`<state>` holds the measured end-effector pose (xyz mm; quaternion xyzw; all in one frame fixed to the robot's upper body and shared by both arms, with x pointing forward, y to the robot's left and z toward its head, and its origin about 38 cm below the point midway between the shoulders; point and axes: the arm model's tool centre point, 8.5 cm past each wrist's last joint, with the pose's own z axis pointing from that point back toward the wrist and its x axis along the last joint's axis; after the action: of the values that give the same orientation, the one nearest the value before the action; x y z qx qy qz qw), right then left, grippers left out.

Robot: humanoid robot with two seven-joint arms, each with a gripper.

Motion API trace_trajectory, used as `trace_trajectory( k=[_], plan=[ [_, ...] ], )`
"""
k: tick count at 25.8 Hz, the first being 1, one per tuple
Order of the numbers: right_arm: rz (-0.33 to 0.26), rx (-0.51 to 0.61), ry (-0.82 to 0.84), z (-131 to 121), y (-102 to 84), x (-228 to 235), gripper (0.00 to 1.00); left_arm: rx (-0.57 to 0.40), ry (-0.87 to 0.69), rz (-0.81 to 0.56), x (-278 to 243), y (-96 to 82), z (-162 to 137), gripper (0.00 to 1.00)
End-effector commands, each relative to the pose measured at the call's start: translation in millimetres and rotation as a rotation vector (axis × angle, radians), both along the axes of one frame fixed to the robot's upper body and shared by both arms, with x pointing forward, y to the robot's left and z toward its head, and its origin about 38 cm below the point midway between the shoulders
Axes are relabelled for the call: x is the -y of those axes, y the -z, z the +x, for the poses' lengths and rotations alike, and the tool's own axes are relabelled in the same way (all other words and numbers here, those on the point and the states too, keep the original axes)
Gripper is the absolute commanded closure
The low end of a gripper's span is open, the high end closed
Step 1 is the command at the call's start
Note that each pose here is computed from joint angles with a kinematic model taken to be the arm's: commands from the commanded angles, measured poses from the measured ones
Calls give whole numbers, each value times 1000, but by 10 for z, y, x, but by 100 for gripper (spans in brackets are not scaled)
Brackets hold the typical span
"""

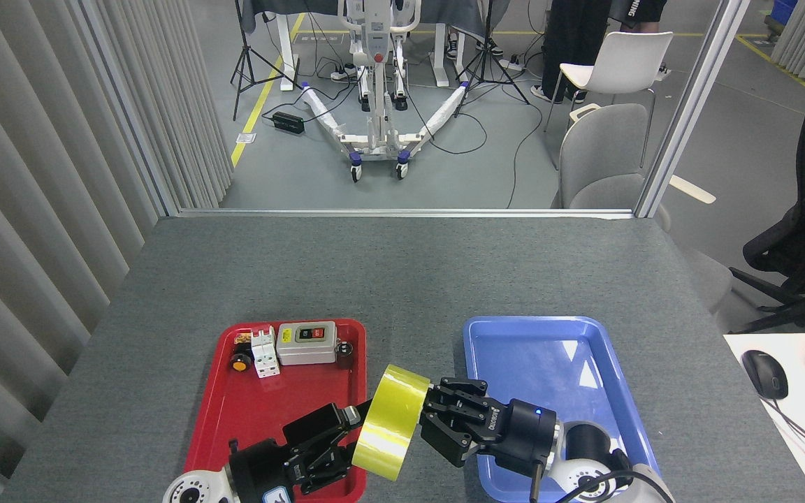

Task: Place and move tape with both arms
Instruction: 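Lower the tape roll into the blue tray with the right gripper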

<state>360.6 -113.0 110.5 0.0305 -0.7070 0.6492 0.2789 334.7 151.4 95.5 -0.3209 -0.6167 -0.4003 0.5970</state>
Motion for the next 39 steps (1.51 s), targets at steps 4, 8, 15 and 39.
trace_trajectory(
  k=[4,8,15,39],
  plan=[
    [7,-5,113,57,9,424,70,87,-322,162,-290,69,217,0],
    [38,-13,241,81,24,811,69,384,-733,387,-619,-57,389,0],
    [-39,-41,407,9,171,1392,71,1265,-917,1070,-195,-213,122,0],
    [-790,-695,855,862,656,2183,78,977,-745,1148,-336,283,333,0]
  ],
)
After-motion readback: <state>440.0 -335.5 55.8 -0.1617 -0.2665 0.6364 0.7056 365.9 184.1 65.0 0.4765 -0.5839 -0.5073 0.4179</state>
